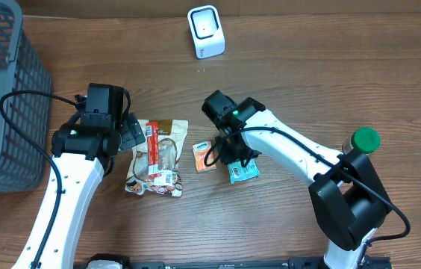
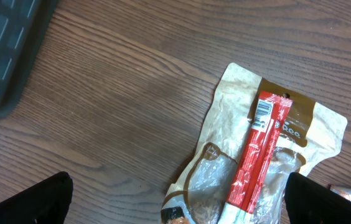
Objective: Scan the item barcode
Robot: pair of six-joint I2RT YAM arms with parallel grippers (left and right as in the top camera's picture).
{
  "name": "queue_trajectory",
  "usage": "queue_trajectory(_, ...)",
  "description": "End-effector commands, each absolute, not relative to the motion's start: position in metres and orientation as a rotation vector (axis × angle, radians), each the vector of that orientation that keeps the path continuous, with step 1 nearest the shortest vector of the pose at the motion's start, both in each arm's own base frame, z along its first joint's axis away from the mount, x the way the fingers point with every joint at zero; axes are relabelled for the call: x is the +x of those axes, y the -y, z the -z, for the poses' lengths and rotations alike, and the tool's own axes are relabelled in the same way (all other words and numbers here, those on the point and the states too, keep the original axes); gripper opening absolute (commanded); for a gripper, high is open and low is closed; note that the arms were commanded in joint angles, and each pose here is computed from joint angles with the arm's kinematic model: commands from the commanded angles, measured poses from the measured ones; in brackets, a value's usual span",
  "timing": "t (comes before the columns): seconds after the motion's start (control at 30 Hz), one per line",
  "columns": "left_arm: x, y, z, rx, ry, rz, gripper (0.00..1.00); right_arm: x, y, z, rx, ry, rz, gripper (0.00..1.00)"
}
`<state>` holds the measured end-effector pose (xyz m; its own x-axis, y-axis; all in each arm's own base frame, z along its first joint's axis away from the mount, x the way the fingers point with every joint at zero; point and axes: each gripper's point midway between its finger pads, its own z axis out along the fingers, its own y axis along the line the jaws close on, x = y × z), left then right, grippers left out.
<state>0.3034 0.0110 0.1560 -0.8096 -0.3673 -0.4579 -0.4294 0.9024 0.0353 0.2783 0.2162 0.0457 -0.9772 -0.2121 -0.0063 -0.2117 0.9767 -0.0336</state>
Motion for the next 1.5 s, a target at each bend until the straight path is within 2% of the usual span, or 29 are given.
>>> queue_trajectory(0.0,0.307,-0.013,-0.163,-0.576,-2.592,-0.197,0.99,0.266,-0.218,-0.044,-0.339,-3.165,0.014,0.38)
queue_trajectory(0.8,0.307,-0.013,-0.163,-0.576,-2.592,-0.197,1.00,0.251,-0.206,-0.015,-0.340,-3.194,0.044,0.37)
queue_trajectory(1.33,0.307,-0.013,-0.163,-0.576,-2.592,-0.197,1.00,0.256,-0.211,-0.013,-0.338,-3.172,0.006,0.47)
queue_trajectory(1.47,0.307,-0.013,-0.163,-0.576,-2.592,-0.197,1.00,0.261,-0.216,-0.025,-0.338,-3.165,-0.001,0.56)
